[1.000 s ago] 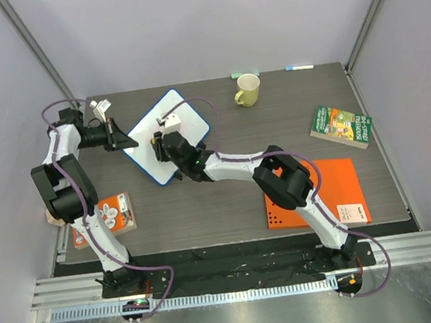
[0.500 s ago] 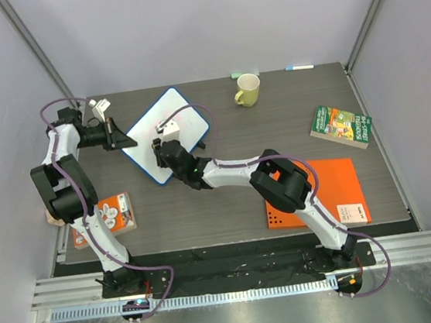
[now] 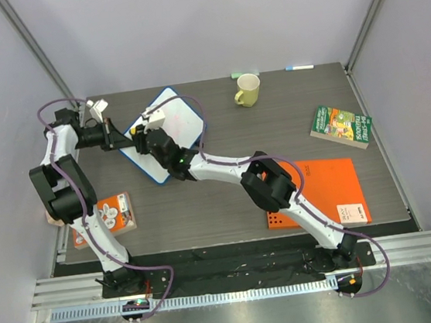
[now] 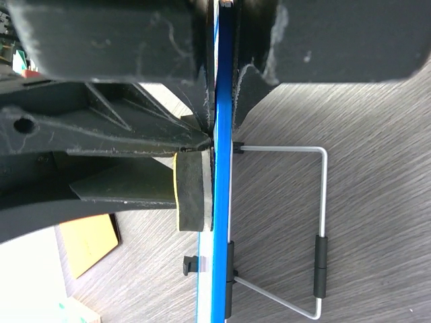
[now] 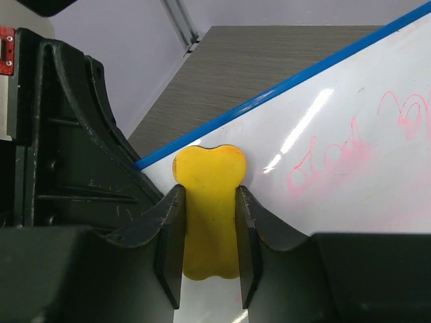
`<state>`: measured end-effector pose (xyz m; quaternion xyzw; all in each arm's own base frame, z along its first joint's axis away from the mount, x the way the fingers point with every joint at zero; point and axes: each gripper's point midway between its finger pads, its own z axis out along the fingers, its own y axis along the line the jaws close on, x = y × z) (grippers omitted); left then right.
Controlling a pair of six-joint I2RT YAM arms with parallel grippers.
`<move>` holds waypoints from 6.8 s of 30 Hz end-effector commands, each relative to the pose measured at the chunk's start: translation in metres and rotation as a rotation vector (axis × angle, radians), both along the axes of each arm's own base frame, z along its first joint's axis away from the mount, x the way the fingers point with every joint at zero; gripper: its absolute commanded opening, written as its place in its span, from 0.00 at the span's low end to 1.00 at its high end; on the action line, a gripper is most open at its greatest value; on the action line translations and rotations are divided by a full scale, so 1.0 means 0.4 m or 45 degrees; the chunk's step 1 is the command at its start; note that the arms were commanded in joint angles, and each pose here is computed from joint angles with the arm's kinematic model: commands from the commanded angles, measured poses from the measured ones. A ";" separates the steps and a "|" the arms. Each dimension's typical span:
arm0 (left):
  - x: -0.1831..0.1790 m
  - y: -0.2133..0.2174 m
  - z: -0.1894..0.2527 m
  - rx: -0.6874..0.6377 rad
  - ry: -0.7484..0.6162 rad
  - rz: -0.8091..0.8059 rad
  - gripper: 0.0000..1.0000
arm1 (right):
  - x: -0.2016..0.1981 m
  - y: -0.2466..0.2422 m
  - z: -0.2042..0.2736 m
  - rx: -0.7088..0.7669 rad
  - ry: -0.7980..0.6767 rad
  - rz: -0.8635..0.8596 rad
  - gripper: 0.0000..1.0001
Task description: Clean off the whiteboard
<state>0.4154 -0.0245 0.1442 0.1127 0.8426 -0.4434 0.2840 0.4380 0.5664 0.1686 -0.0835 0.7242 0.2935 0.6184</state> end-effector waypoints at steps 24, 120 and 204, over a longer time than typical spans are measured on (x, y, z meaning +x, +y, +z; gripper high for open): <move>-0.042 -0.050 0.053 0.095 -0.075 -0.119 0.00 | -0.219 -0.063 -0.294 -0.256 0.246 0.163 0.01; -0.135 -0.065 0.012 0.108 0.150 -0.302 0.00 | 0.216 -0.271 -0.151 0.250 0.246 -0.288 0.01; -0.184 -0.104 0.085 0.054 0.126 -0.357 0.00 | -0.061 -0.181 -0.306 0.071 0.487 -0.091 0.01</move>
